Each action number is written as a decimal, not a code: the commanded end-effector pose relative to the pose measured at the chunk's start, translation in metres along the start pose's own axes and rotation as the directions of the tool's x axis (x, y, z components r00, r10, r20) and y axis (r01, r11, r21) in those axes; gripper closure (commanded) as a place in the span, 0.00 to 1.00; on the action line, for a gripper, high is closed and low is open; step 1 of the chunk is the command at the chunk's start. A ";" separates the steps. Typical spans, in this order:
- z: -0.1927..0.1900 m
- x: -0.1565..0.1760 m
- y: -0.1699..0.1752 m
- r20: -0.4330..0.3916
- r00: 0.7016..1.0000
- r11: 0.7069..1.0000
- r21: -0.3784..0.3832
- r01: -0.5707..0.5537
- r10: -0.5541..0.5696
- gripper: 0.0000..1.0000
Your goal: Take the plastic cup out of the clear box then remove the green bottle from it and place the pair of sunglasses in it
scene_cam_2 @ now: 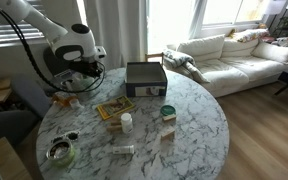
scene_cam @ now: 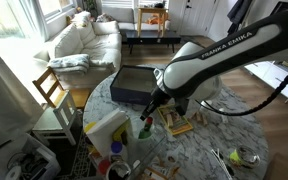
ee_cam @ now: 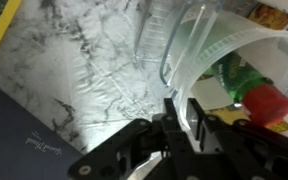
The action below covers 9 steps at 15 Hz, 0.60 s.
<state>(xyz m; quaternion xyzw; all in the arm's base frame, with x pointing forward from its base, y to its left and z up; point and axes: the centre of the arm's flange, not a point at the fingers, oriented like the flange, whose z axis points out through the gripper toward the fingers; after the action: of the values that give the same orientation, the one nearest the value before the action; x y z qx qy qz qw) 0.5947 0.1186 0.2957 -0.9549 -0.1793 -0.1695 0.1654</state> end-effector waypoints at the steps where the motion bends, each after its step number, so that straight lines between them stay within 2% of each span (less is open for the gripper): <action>1: 0.005 -0.001 0.003 -0.022 1.000 1.000 0.010 -0.017 0.018 0.96; 2: 0.005 -0.001 0.003 -0.021 1.000 1.000 0.011 -0.018 0.018 1.00; 9: -0.020 0.009 0.002 -0.037 0.998 0.998 0.051 -0.040 0.042 0.99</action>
<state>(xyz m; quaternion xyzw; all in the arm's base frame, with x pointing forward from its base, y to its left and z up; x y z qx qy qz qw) 0.5957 0.1211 0.2991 -0.9539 -0.1688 -0.1738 0.1772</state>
